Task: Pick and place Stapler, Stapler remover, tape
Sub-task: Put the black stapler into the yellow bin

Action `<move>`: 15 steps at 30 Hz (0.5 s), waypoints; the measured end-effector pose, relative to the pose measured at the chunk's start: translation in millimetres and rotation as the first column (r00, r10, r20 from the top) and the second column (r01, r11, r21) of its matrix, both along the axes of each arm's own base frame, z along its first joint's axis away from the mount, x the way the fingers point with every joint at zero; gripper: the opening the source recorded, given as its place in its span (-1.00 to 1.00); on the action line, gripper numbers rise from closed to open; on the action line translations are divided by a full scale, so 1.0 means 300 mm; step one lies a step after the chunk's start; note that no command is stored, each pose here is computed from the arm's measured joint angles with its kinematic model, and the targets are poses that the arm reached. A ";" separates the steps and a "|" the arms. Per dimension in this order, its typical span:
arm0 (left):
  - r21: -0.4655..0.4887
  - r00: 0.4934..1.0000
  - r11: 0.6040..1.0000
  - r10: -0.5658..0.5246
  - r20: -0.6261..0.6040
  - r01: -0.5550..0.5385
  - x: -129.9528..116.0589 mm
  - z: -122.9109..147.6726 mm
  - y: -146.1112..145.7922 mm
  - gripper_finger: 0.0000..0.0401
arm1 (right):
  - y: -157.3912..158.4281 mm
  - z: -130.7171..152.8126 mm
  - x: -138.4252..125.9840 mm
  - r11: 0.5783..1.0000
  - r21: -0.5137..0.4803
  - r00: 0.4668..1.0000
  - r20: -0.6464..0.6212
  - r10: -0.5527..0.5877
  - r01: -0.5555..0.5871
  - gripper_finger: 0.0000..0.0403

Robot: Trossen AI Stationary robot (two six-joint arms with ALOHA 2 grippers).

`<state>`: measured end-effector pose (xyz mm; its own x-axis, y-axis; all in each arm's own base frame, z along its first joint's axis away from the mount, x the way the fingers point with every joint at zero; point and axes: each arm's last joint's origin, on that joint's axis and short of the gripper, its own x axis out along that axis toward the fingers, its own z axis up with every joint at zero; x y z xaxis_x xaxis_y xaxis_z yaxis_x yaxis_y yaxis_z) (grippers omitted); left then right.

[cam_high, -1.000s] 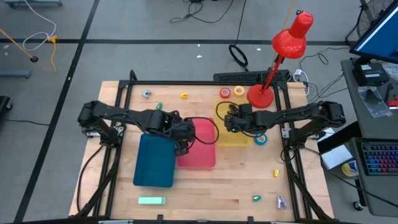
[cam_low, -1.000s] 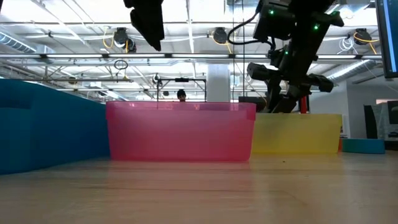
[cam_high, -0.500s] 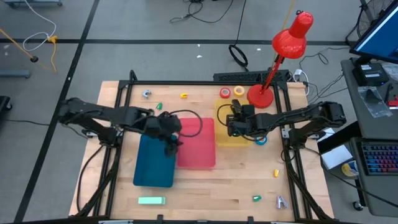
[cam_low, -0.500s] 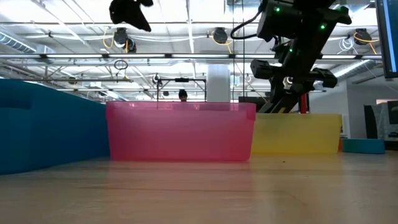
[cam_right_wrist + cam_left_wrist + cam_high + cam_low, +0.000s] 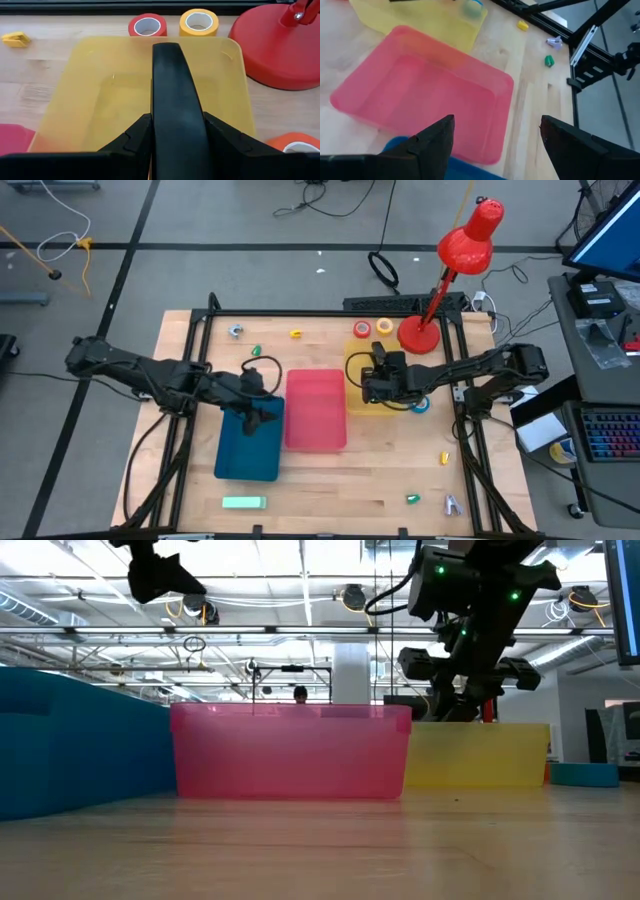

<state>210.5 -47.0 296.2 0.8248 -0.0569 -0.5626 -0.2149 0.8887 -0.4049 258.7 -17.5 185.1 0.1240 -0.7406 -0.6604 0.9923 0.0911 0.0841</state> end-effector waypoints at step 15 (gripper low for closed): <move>0.002 1.000 1.000 -0.018 0.000 0.018 -0.011 -0.008 -0.003 0.47 | 0.000 -0.047 -0.014 0.999 0.012 0.997 0.062 -0.035 0.034 -0.34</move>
